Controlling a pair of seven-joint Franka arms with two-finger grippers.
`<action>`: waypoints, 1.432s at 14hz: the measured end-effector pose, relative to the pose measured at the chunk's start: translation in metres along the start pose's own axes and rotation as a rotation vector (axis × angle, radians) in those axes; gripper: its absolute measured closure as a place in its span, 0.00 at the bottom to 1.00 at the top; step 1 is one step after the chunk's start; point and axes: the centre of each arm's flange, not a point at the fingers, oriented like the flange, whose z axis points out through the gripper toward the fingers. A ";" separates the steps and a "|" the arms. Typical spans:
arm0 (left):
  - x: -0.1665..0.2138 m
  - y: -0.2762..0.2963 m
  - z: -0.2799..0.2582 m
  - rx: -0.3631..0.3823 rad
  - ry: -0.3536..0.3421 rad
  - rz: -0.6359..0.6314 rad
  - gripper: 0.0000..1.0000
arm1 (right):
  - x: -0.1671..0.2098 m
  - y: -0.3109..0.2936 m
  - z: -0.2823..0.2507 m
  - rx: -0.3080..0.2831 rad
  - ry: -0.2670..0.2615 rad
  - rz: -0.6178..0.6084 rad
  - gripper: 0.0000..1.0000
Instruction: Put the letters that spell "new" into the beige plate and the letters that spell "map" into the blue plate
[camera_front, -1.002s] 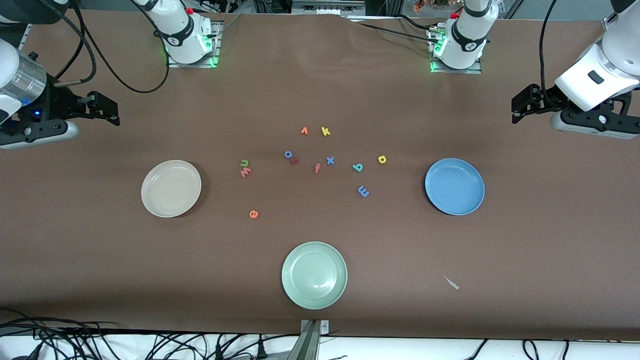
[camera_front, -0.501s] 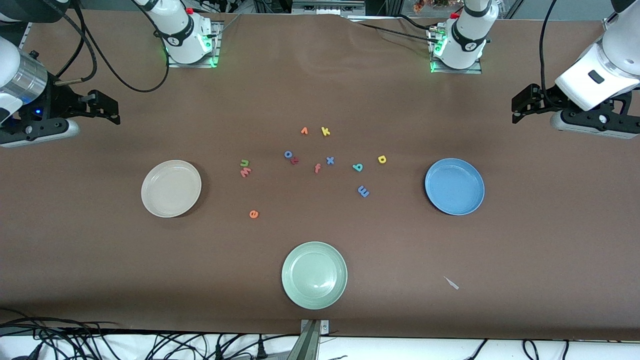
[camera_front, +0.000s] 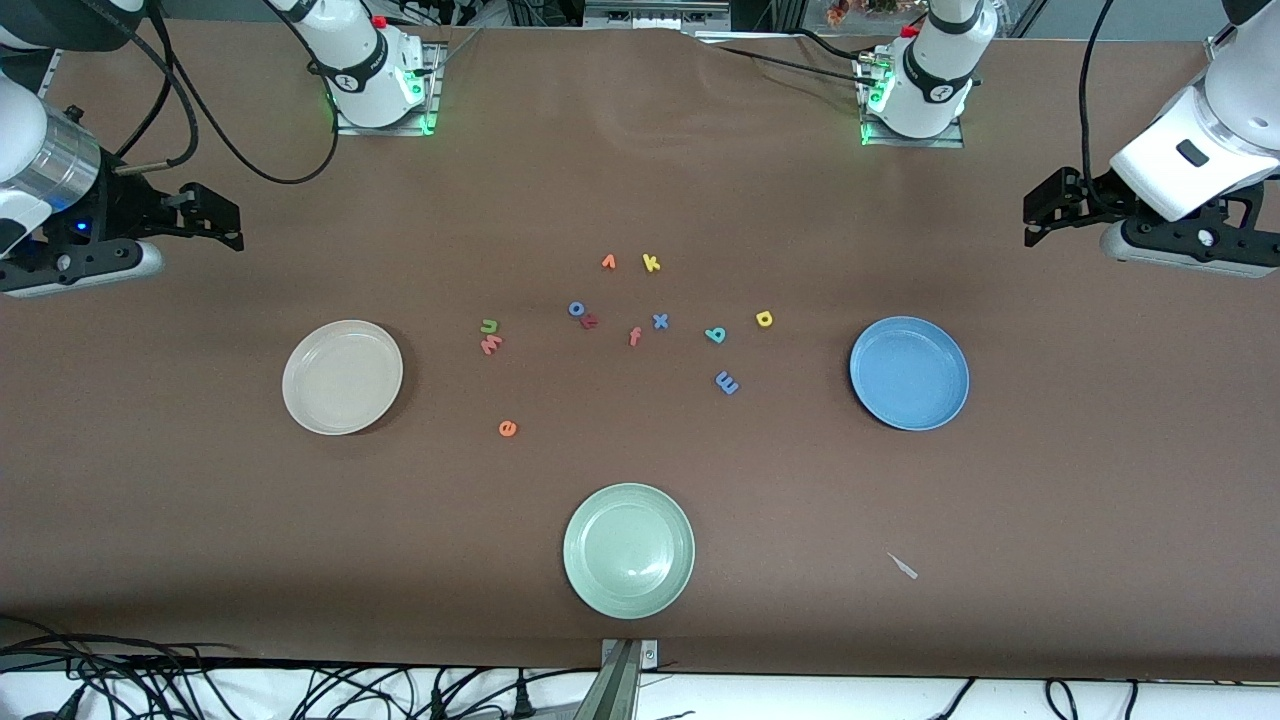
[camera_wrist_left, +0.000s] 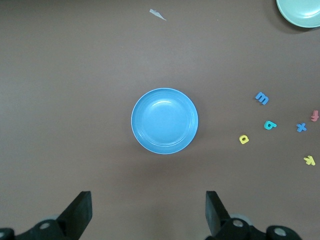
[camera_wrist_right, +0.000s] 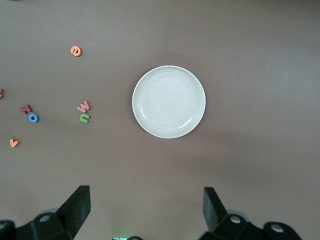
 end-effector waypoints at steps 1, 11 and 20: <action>0.000 0.001 0.000 0.000 0.000 0.001 0.00 | 0.001 -0.004 0.000 0.001 0.001 0.006 0.00; 0.025 0.019 0.055 -0.012 -0.107 0.053 0.00 | 0.006 -0.026 0.019 0.001 0.012 0.018 0.00; 0.097 0.108 0.221 -0.098 -0.208 -0.240 0.00 | 0.013 -0.080 0.060 0.027 0.038 0.027 0.00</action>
